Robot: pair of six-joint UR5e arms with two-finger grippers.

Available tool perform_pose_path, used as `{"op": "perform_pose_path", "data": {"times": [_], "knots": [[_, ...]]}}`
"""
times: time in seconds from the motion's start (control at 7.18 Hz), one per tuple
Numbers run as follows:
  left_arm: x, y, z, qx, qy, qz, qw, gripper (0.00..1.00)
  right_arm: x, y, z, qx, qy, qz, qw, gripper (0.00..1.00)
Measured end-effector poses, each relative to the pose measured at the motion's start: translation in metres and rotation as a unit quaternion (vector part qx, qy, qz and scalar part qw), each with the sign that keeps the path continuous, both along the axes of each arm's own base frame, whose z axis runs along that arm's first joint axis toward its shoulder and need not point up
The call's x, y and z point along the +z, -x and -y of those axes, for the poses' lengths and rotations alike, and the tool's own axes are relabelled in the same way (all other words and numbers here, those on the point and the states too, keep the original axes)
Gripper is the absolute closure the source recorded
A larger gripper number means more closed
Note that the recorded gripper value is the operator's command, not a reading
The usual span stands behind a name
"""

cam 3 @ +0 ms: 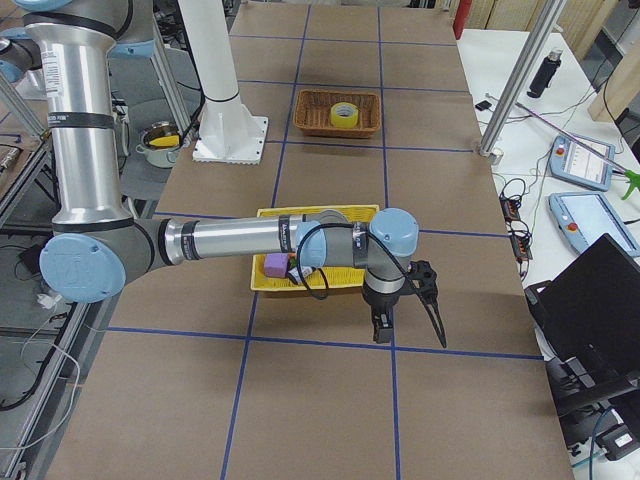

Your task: Move tape to another basket

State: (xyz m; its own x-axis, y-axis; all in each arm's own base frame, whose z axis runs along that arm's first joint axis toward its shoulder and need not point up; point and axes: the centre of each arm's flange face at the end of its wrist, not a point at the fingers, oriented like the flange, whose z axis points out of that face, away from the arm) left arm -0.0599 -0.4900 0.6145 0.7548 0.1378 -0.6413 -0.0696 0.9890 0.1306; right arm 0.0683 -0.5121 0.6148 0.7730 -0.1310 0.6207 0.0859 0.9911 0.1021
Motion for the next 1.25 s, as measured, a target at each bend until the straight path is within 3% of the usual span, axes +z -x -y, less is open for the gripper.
{"op": "perform_pose_path", "data": {"times": [1.25], "knots": [[0.0074, -0.0002, -0.0073, 0.000, 0.009, -0.001, 1.0000, 0.01, -0.0010, -0.0003, -0.0099, -0.002, -0.003, 0.001, 1.0000, 0.00]]}}
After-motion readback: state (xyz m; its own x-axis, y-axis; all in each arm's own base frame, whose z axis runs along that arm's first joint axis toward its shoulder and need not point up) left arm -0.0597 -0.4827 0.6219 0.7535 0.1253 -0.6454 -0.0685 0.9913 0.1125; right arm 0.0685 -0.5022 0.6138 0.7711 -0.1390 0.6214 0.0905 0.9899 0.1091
